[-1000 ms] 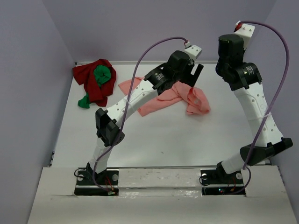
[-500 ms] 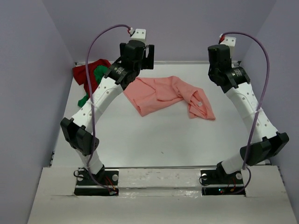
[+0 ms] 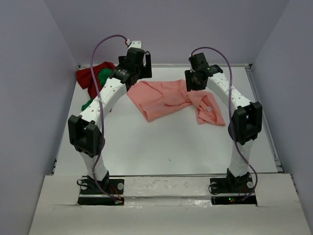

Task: Fold and stack the t-shirts
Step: Move the tshirt to the center of the board

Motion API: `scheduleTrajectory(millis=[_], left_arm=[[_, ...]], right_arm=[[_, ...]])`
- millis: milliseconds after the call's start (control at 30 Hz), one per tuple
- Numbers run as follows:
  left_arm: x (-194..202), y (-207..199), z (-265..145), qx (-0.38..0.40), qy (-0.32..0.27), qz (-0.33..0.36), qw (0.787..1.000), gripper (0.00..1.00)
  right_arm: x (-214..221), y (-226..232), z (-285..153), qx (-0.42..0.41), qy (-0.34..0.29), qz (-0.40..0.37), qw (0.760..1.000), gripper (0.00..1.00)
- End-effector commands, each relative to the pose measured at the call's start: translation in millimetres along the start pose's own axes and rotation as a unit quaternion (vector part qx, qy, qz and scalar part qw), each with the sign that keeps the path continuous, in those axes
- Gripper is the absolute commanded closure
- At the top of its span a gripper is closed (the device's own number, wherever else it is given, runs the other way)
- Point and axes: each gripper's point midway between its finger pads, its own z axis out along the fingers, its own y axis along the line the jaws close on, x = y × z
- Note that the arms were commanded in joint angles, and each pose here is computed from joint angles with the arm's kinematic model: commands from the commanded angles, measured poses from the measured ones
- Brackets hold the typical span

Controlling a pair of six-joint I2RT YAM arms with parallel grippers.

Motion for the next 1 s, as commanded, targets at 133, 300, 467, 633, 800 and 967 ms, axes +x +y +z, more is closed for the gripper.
scheduleTrajectory(millis=[133,300,467,633,800,967], left_arm=[[-15,-10,14,0.012,-0.010,-0.045,0.999,0.01],[-4,-15,18,0.021,0.007,-0.048,0.999,0.01],[2,-9,14,0.015,0.010,-0.050,0.999,0.01],[20,13,16,-0.035,0.017,-0.044,0.998,0.01],[45,16,21,-0.031,0.042,-0.044,0.998,0.01],[48,12,17,-0.015,0.044,-0.045,0.998,0.01]], right_arm=[[-29,87,-14,-0.145,-0.005,-0.057,0.988,0.55],[-36,118,23,-0.183,0.022,-0.066,0.981,0.39],[-41,133,55,-0.196,0.023,-0.071,0.978,0.30],[-41,123,87,-0.164,-0.013,-0.107,0.981,0.24],[-34,114,106,-0.136,-0.002,-0.139,0.981,0.23],[-26,97,110,-0.092,0.002,-0.130,0.987,0.50]])
